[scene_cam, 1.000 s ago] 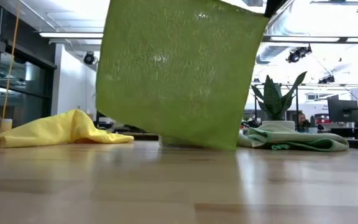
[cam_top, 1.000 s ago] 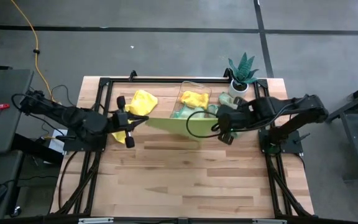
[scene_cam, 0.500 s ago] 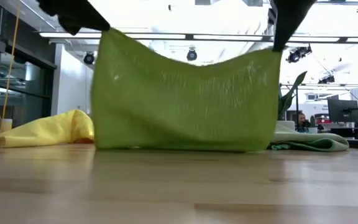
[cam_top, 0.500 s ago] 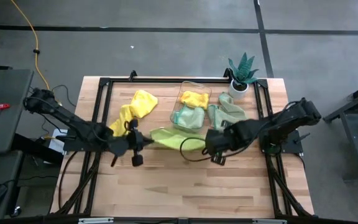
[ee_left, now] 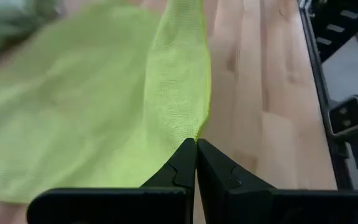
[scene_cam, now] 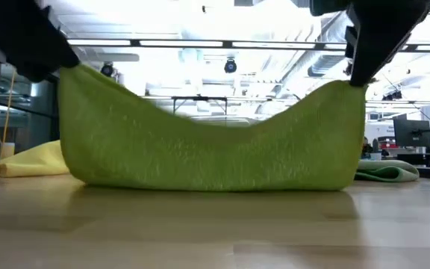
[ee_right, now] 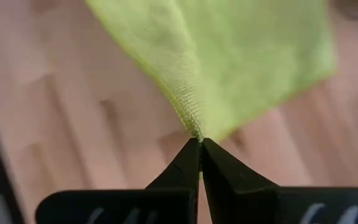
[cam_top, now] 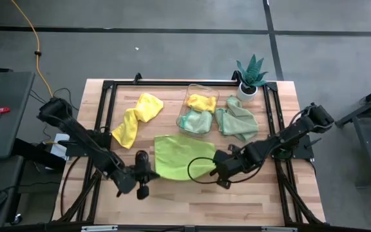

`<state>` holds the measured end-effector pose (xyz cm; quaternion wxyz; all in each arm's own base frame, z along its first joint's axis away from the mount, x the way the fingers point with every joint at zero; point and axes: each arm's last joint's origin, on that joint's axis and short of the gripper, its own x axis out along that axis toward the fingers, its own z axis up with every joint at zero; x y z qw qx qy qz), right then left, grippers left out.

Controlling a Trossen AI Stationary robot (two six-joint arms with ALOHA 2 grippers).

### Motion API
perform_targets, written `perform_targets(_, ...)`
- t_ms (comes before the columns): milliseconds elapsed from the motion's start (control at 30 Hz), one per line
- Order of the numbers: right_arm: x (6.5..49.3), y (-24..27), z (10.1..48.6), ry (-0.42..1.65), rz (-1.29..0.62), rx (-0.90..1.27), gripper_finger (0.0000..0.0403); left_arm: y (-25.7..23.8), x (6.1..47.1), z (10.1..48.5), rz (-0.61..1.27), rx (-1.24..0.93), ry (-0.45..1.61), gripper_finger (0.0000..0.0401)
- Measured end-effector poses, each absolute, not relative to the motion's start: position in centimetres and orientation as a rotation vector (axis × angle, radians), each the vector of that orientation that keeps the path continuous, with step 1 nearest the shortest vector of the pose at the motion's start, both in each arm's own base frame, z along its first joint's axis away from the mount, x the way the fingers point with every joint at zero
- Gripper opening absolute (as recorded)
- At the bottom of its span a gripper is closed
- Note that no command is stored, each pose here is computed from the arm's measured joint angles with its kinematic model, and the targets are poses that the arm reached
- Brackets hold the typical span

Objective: Fold microfiber towels
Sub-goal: Fold the green towel

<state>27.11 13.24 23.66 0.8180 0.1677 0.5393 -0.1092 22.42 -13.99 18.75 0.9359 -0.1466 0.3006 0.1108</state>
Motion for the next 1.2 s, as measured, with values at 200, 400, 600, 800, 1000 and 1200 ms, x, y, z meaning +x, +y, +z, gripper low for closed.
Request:
perform_targets(200,27.1,15.1,23.7,1.135,-0.119,0.449,0.0000,-17.1,23.0,16.8,0.150,-0.430,0.581,0.0000)
perform_targets(400,27.3,17.7,22.4,1.154,-0.086,0.572,0.0000,-19.0,22.4,15.4,0.084,-0.506,0.634,0.0000)
perform_targets(600,27.6,20.1,18.9,1.262,-0.140,0.661,0.0000,-19.8,21.6,15.1,0.063,-0.553,0.682,0.0000)
perform_targets(800,28.4,21.0,17.2,1.302,-0.095,0.705,0.0000,-19.8,21.3,14.8,0.028,-0.549,0.758,0.0000)
perform_targets(1000,29.2,21.7,17.2,1.264,-0.022,0.768,0.0000,-19.9,21.1,14.6,-0.013,-0.605,0.849,0.0000)
perform_targets(1200,29.2,20.5,20.7,1.234,0.054,0.713,0.0000,-18.6,21.6,17.4,-0.086,-0.697,0.815,0.0000)
